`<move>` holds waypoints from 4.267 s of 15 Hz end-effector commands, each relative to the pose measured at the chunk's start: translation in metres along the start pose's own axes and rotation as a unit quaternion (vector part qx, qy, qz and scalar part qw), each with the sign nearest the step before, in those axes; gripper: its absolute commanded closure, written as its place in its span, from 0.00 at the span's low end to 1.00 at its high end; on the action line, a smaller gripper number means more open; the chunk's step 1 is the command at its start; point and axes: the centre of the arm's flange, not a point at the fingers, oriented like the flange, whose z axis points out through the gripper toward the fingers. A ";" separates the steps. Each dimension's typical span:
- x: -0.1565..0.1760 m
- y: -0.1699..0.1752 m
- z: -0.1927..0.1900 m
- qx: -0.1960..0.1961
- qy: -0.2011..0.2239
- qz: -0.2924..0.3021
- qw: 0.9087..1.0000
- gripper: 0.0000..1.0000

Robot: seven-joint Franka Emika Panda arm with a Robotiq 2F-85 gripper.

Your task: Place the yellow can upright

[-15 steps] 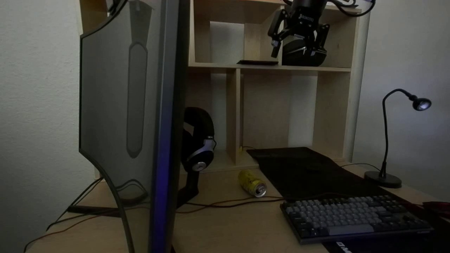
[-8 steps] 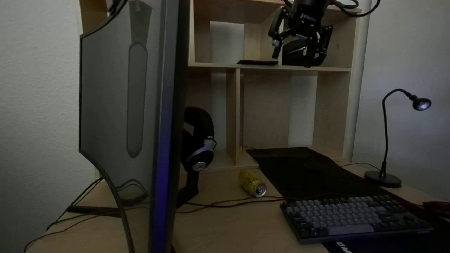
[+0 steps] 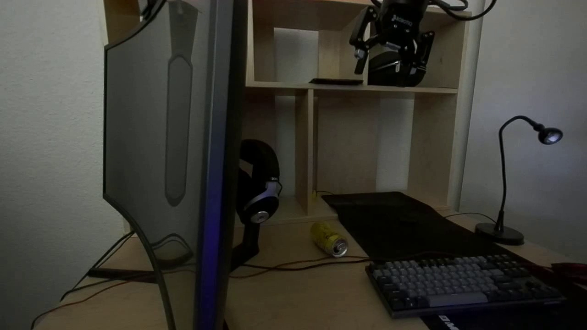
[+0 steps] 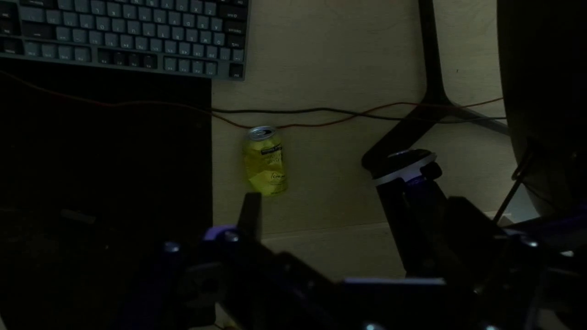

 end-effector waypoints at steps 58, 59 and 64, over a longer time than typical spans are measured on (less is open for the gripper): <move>-0.060 0.031 0.266 -0.091 0.107 0.015 0.990 0.00; -0.058 0.033 0.261 -0.095 0.117 0.005 0.989 0.00; -0.058 0.033 0.262 -0.095 0.117 0.005 0.989 0.00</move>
